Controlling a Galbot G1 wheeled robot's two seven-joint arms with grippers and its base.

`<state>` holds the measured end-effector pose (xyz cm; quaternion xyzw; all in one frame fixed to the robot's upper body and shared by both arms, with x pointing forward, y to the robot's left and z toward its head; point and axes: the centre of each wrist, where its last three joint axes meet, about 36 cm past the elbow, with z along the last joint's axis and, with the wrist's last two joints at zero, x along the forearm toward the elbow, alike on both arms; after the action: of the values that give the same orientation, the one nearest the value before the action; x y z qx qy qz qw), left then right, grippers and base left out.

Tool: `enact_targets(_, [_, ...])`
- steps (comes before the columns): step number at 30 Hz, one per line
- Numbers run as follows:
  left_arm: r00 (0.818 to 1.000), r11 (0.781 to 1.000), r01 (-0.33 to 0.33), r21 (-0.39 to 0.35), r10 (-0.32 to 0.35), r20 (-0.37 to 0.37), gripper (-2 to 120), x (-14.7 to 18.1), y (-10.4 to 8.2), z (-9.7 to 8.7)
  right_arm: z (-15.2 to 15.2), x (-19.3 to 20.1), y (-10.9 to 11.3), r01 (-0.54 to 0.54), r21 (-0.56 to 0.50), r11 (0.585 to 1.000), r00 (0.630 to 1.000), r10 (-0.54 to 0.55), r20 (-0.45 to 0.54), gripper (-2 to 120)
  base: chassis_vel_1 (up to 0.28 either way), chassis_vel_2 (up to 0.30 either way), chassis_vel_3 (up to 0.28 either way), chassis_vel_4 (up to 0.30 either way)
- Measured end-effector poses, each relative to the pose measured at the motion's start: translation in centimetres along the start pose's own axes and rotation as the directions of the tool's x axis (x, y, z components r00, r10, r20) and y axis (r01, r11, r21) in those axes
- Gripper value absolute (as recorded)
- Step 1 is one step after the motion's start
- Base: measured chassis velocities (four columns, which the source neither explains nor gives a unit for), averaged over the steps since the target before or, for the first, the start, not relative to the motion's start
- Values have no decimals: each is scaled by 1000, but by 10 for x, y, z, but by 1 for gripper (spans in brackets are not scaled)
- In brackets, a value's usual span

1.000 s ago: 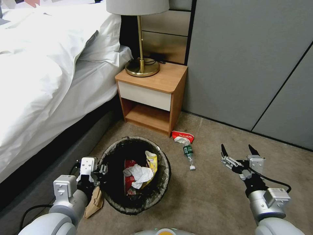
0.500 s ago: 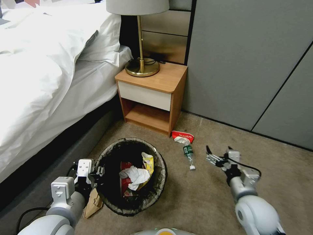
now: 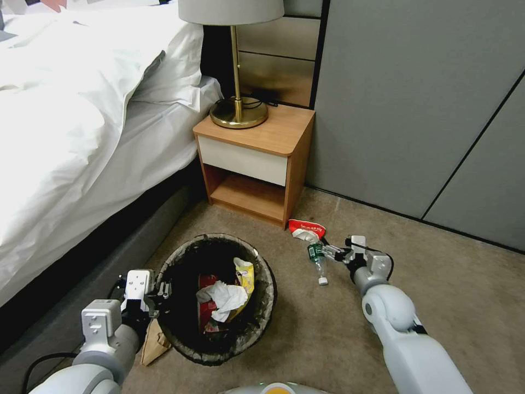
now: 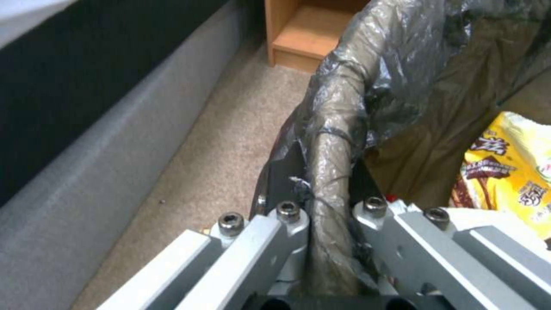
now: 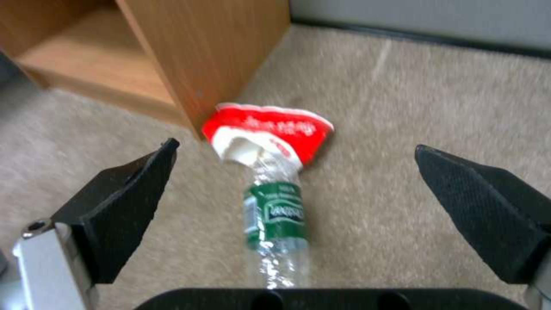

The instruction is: Pick up the trash bin, then pick up the garbage from the floor and place it into the trash bin.

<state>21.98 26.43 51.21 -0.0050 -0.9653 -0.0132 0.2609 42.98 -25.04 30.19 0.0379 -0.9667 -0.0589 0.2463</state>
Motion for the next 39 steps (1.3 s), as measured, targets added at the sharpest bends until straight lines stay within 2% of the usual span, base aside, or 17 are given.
enact_targets(6, [1000,1000,6,-1,-6,0,1,1,-1,2,20,-36,-1,-7,41,999,998,9,-57,100,0,0,0,0])
enact_targets(14, [1000,1000,8,-8,-8,-4,1,2,1,2,47,-62,3,-33,79,996,993,42,-113,100,0,0,0,0])
enact_targets(23, [1000,1000,-4,-12,4,-4,1,1,0,3,75,-78,5,-38,125,991,983,60,-176,100,0,0,0,0])
enact_targets(33, [1000,1000,-5,-11,5,2,1,1,0,2,89,-83,9,-35,143,989,978,63,-199,100,0,0,0,0])
enact_targets(36, [1000,1000,-5,-10,5,4,1,1,0,1,91,-83,10,-31,145,989,978,60,-200,94,0,0,0,0])
enact_targets(39, [1000,1000,-5,-9,5,7,1,0,-1,1,93,-83,13,-21,144,989,978,51,-201,80,0,0,0,0])
